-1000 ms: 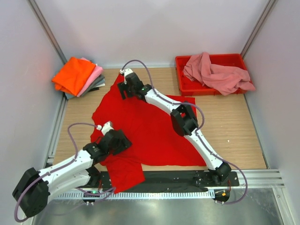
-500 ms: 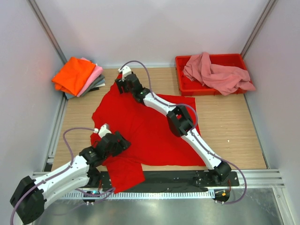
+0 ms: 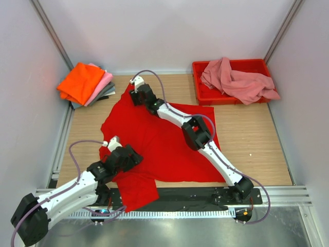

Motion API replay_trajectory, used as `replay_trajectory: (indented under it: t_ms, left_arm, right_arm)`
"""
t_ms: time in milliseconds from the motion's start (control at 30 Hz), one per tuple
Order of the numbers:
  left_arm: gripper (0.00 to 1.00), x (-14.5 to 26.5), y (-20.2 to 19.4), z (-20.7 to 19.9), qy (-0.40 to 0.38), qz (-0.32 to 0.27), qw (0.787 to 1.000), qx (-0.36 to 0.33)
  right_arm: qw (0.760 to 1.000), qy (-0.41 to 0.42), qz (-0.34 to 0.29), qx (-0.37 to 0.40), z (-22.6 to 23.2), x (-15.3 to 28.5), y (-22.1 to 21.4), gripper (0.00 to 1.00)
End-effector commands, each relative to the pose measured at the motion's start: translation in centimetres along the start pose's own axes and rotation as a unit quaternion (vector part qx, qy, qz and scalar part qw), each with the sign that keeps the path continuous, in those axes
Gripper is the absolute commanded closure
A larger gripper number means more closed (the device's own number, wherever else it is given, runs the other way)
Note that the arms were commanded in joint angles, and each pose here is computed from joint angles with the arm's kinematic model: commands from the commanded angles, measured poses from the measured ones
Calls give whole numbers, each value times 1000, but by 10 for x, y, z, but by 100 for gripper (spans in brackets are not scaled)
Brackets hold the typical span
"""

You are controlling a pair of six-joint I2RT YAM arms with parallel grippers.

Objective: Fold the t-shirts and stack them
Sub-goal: Flatten the tshirt out

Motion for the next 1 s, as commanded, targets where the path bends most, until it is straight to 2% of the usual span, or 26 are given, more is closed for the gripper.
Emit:
replay_trajectory:
  t_ms: [0,100,300,533,633,767,833,933,967]
  left_arm:
    - [37,-1,-21,37,74,33,996,-24]
    - [38,-1,-21,38,74,32,996,-24]
    - [38,-1,-21,37,76,33,996,-24]
    - [38,-1,-21,38,77,32,996,-24]
    - [39,-1,-21,38,79,32,996,-23]
    - [39,-1,-21,38,81,32,996,-24]
    - [39,-2,-20,38,82,32,996,-24]
    - [40,-2,-20,38,84,32,996,-24]
    - [40,-2,-19,38,86,32,995,-25]
  right_arm:
    - [1000,5,-5,-6,4,5,23,41]
    - [1000,-7,12,-8,-2,7,19,48]
    - [999,-21,20,-24,-15,6,17,50]
    - [1000,7,18,-22,-14,2,19,59]
    - [999,14,18,-24,-14,2,19,69]
    - [999,15,15,-32,-21,0,22,92]
    - [999,23,16,-32,-22,0,21,98]
    - [998,52,2,-27,-13,4,31,99]
    - [998,59,11,-29,-12,4,22,99]
Point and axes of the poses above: each gripper's point midway between its finger pads, its own x axis back along the fingers, its own z axis along the line the jaws close on, y = z × x, the point moved 3 cm from there along x, back along the fingers, and after that the axes turned 10 degrees about -x, right-handed, at the moved point
